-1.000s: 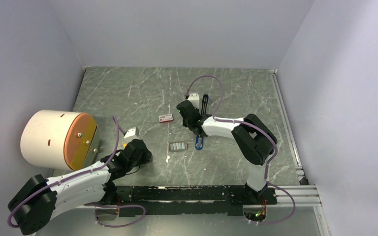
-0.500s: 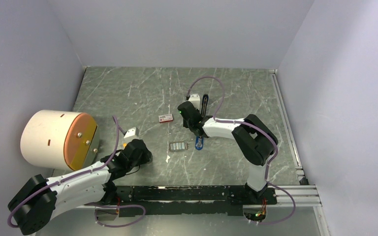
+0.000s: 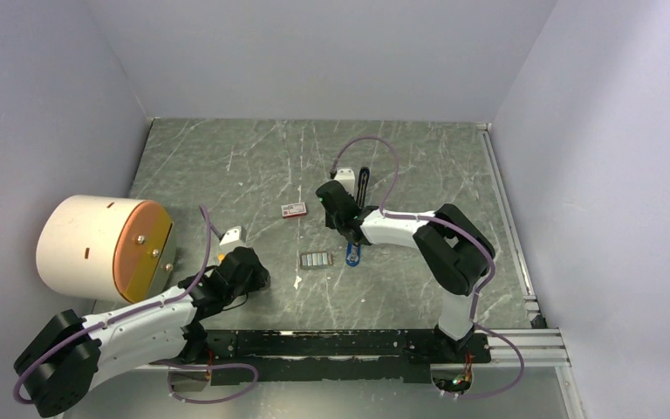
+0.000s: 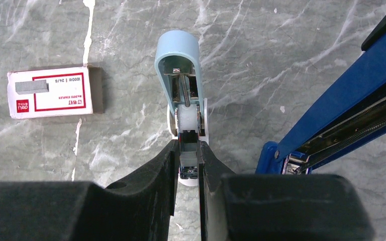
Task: Load the staples into the stapler
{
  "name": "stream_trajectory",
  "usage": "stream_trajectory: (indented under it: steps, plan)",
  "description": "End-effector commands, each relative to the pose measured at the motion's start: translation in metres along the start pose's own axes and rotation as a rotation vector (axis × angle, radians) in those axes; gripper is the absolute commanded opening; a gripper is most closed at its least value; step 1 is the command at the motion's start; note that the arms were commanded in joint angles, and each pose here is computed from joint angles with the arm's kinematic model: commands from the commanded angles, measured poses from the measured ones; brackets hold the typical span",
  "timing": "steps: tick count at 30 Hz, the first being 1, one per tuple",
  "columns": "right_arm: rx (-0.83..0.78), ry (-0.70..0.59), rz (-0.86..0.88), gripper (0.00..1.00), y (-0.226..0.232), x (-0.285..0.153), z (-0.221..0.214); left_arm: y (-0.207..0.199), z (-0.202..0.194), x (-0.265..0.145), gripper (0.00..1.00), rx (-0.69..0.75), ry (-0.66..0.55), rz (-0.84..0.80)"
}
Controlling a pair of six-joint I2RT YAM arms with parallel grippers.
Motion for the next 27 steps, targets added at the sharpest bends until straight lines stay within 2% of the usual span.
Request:
stream_trajectory:
  steps: [1,5,9,18,23,27]
  plan:
    - [-0.005,0.001,-0.005,0.22,-0.004,-0.005,0.002,-0.009,0.011,-0.001,0.31,-0.031,-0.038,-0.038]
    - [-0.011,0.003,-0.01,0.24,-0.003,-0.003,0.003,-0.009,0.011,-0.002,0.31,-0.032,-0.039,-0.039]
    - [-0.016,0.004,-0.013,0.3,-0.001,-0.003,0.005,-0.009,0.011,-0.002,0.31,-0.033,-0.04,-0.039]
    - [0.0,-0.037,0.023,0.38,0.01,-0.019,0.031,-0.011,0.014,-0.002,0.31,-0.033,-0.042,-0.045]
    - [0.011,-0.057,0.053,0.41,0.015,-0.034,0.048,-0.014,0.017,-0.004,0.35,-0.034,-0.05,-0.065]
    - [0.001,-0.047,0.08,0.44,0.018,-0.045,0.058,-0.019,0.022,-0.006,0.45,-0.027,-0.06,-0.102]
Point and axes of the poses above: each gripper's point midway between its finger pads, its own x axis out along the fingers, its own y axis along the line the jaws close on, z = x × y, the point moved 10 cm from there along -x, back along the fingers, and after that the axes turned 11 degrees about x, right-handed, at the moved point
